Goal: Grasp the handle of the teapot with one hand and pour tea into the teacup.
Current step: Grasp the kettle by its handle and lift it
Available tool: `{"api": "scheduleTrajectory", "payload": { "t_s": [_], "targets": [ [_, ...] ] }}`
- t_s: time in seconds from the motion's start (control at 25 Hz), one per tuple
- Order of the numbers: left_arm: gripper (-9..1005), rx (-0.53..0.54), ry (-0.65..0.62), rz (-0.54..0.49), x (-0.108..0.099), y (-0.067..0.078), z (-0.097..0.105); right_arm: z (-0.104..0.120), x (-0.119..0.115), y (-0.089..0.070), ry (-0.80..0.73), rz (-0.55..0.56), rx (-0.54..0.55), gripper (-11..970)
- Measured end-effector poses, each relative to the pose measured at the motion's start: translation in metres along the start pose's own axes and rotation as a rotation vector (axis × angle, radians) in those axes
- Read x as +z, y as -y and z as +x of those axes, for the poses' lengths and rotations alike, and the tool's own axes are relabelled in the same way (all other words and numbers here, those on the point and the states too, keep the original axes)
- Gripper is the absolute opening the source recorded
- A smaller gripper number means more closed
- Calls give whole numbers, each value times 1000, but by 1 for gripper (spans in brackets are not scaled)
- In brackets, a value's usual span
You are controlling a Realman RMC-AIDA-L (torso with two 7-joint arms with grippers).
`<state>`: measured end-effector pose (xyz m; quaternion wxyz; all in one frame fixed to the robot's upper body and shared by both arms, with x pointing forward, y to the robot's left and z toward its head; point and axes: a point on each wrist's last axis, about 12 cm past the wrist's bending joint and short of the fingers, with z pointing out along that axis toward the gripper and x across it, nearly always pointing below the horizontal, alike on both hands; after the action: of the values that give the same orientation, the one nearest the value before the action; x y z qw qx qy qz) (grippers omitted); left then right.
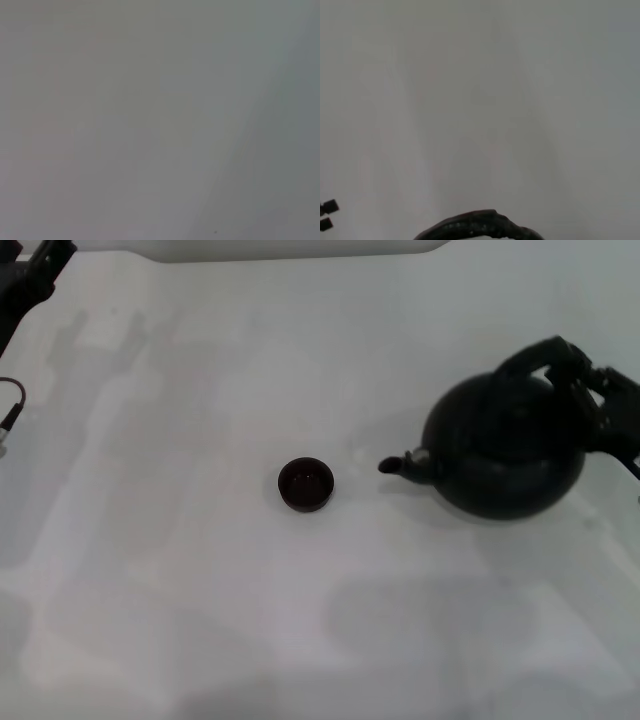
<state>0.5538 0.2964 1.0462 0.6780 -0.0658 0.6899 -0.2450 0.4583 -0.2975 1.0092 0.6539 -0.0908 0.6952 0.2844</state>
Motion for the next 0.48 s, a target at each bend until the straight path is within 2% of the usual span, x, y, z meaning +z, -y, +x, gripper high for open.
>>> {"api": "scheduleTrajectory", "payload": {
  "t_s": [0.24, 0.48],
  "targets": [
    [878, 4, 9, 18, 3, 2, -3, -11, 27, -4, 26, -69, -84, 204],
    [878, 2, 5, 21, 4, 3, -2, -16, 55, -7, 16, -77, -233, 197]
  ]
}}
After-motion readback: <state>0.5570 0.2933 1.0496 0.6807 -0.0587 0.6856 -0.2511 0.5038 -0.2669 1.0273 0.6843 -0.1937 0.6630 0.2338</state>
